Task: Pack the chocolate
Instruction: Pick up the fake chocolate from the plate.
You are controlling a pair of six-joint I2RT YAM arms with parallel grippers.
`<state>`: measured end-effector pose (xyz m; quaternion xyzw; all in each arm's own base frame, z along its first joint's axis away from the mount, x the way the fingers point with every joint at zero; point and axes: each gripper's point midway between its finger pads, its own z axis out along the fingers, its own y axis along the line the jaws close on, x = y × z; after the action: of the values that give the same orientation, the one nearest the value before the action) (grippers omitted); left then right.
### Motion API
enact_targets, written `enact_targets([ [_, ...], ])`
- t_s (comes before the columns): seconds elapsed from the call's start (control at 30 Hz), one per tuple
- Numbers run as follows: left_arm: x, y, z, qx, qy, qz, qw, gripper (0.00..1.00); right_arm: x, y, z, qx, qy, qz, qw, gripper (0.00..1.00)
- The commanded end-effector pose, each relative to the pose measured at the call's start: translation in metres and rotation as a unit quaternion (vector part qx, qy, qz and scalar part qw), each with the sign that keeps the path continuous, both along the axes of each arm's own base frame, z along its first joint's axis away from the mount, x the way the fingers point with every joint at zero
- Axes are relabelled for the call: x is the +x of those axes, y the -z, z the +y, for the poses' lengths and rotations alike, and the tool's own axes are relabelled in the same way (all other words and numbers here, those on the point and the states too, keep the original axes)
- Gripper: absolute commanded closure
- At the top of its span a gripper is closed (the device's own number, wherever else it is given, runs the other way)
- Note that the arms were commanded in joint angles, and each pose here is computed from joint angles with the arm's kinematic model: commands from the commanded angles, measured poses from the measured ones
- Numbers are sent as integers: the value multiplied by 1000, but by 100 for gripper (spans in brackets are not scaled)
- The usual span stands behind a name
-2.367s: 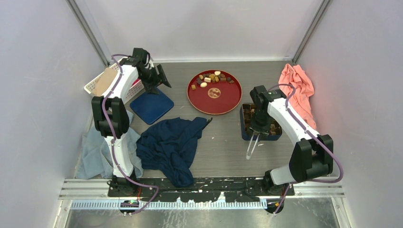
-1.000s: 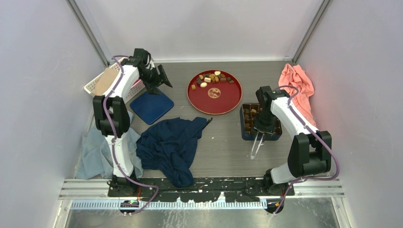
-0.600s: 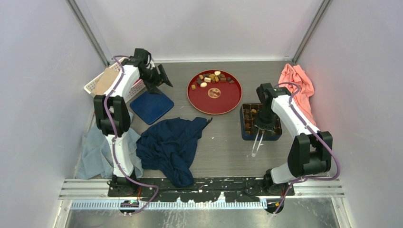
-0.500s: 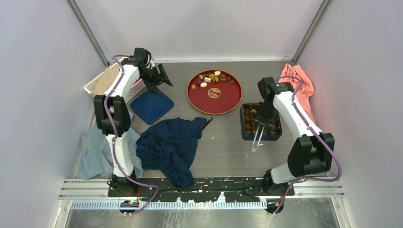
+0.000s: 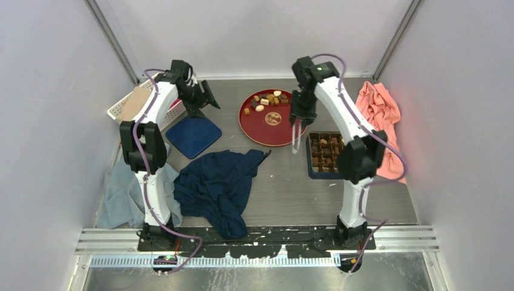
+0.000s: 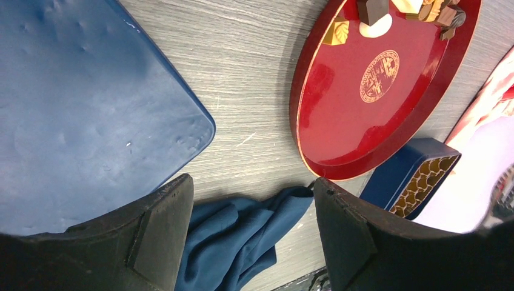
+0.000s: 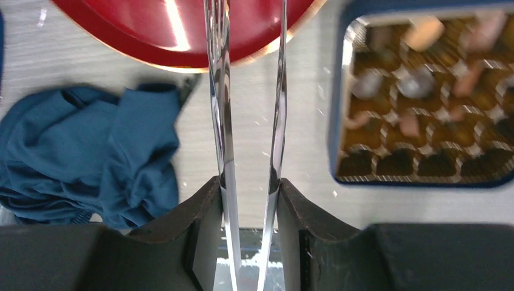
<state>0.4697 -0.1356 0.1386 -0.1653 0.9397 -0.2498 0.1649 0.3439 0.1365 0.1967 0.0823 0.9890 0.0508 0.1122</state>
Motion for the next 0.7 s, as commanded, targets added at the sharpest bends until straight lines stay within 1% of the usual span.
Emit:
enact_targets([
  [0.0, 5, -25, 0, 3, 6, -39, 999, 27, 42, 2, 31, 25, -34, -30, 999, 59],
  [0.17, 3, -26, 1, 3, 7, -39, 999, 27, 91, 44, 52, 38, -25, -38, 998, 59],
  [0.33, 3, -27, 2, 2, 8, -39, 999, 27, 122, 67, 66, 56, -6, -49, 997, 58],
  [0.5, 2, -30, 5, 9, 11, -43, 999, 27, 130, 85, 76, 68, -8, -35, 997, 58],
  [0.67, 1, -27, 8, 9, 8, -38, 999, 27, 122, 88, 99, 84, -39, -27, 995, 57],
])
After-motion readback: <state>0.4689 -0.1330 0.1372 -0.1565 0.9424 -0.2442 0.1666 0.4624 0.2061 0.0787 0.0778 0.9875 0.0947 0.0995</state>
